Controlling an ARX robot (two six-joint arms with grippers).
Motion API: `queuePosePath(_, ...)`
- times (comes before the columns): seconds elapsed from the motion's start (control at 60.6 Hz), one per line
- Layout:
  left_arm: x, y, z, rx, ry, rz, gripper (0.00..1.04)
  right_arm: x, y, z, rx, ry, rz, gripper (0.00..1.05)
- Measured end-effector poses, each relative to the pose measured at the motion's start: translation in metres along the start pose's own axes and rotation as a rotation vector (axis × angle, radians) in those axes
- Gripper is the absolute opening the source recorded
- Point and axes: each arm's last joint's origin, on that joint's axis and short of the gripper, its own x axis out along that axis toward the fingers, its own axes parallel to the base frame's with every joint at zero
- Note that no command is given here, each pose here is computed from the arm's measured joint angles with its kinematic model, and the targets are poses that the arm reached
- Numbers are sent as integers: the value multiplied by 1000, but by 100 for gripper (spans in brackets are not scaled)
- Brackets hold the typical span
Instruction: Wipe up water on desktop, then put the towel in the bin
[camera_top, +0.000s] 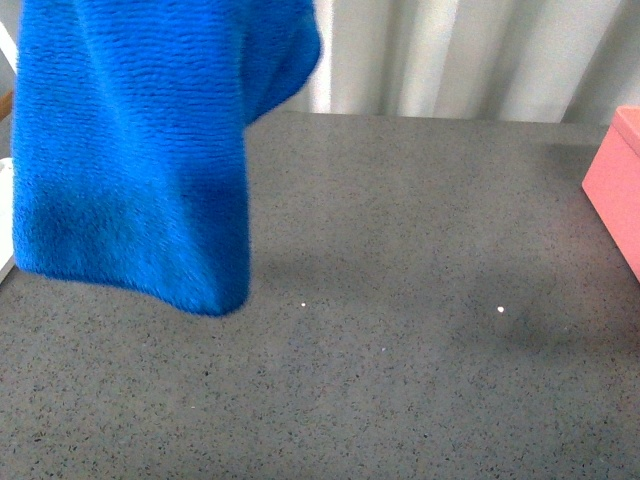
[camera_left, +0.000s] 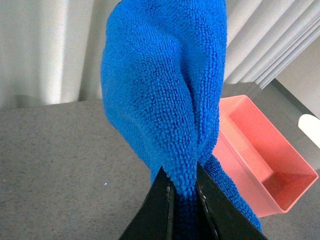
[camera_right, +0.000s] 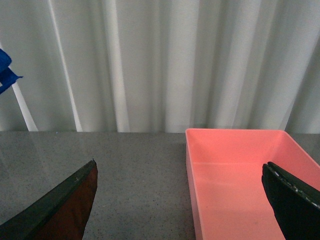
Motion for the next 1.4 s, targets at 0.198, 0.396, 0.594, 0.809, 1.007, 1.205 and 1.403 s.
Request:
queuePosePath(0.198, 10, -12, -9, 0, 22, 1, 5, 0, 0, 0, 0, 0, 0, 98)
queuePosePath(0.396, 10, -11, -9, -4, 20, 9, 5, 14, 9, -3, -195, 452, 213, 98)
queuePosePath(0.594, 10, -11, -9, -6, 21, 10, 5, 50, 11, 6, -323, 492, 668, 98)
queuePosePath(0.809, 11, -11, -9, -8, 22, 9, 5, 80, 21, 12, -170, 272, 1031, 98)
queuePosePath(1.007, 11, -11, -9, -8, 21, 10, 5, 117, 35, 8, 12, 186, 1109, 98)
queuePosePath(1.205, 11, -11, -9, -8, 21, 10, 5, 156, 61, 8, 186, 143, 1144, 98)
queuePosePath(1.403, 11, -11, -9, -8, 21, 10, 5, 170, 85, 5, 317, 168, 1191, 98)
